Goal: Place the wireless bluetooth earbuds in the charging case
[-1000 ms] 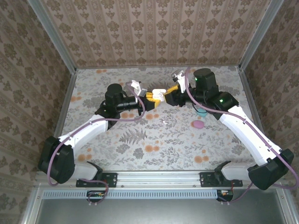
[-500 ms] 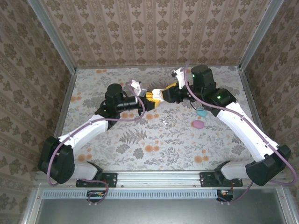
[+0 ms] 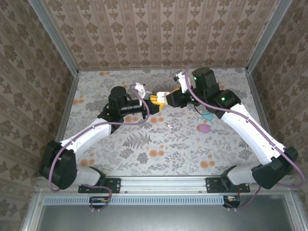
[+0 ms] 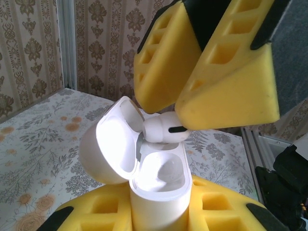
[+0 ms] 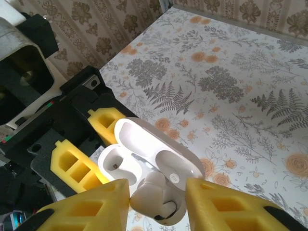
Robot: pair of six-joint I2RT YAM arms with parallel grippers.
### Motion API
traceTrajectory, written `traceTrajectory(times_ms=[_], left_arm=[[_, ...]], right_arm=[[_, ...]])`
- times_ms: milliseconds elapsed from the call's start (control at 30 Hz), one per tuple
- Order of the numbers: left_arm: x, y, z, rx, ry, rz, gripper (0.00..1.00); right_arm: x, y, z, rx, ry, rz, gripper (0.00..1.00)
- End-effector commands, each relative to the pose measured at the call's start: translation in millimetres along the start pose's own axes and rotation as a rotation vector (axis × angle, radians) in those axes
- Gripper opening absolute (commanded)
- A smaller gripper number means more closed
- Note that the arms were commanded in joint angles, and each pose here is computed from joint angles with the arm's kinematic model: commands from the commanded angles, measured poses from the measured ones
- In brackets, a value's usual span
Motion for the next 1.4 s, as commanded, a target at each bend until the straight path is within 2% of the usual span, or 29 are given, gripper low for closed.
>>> traceTrajectory(times_ms=[0,400,600,833,967,1133,1233,1367], left_arm=[[-10.8,28.8,-5.3,-0.059,-0.013,0.080,0.24],[-12.2,28.3,-6.3,-0.060,-0.017,0.085,0.24],[-12.7,27.0,-6.9,-0.057,-0.017,0.090,0.24],[-12.7,26.2,-7.5,-0.057,-0.015,0.092,0.24],[-10.4,25.1,-8.7,-0.066,0.005,0.111,0.24],[-11.1,19.6,-13.6,-0.078,0.039,0.185,0.23],[-9.9,17.8,-15.3,-0.071,0.056,0.182,0.23],[-9.0,16.1,-16.8,-0.067,0.070,0.161,0.23]], right_arm=[[1.3,-3.7,-1.8,0.037,-0.008,-0.019,0.35],[-17.3,-5.0,-14.0,0.026,-0.156,-0.041,0.35],[-10.3,-4.8,-13.2,0.010,-0.109,-0.054,0.40],[-11.9,-2.1,-20.0,-0.023,-0.131,-0.041,0.43],[-19.1,9.0,-35.7,-0.127,-0.175,0.033,0.48],[-58.4,-12.3,-48.6,-0.164,-0.297,0.290,0.48],[-82.2,-47.3,-38.3,-0.093,-0.324,0.475,0.46],[-91.6,-103.1,-0.1,0.147,-0.284,0.621,0.41]])
Point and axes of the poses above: each hand's point on the last joint's axis, 136 mm out from that joint toward the fingers, its own z axis out along the fingers, its own x axis along the line the jaws close on, y = z × x, the point moved 2 cm from there along -z, back along the fingers, and after that the axes turned 12 degrees about -z, right-handed, at the moved point
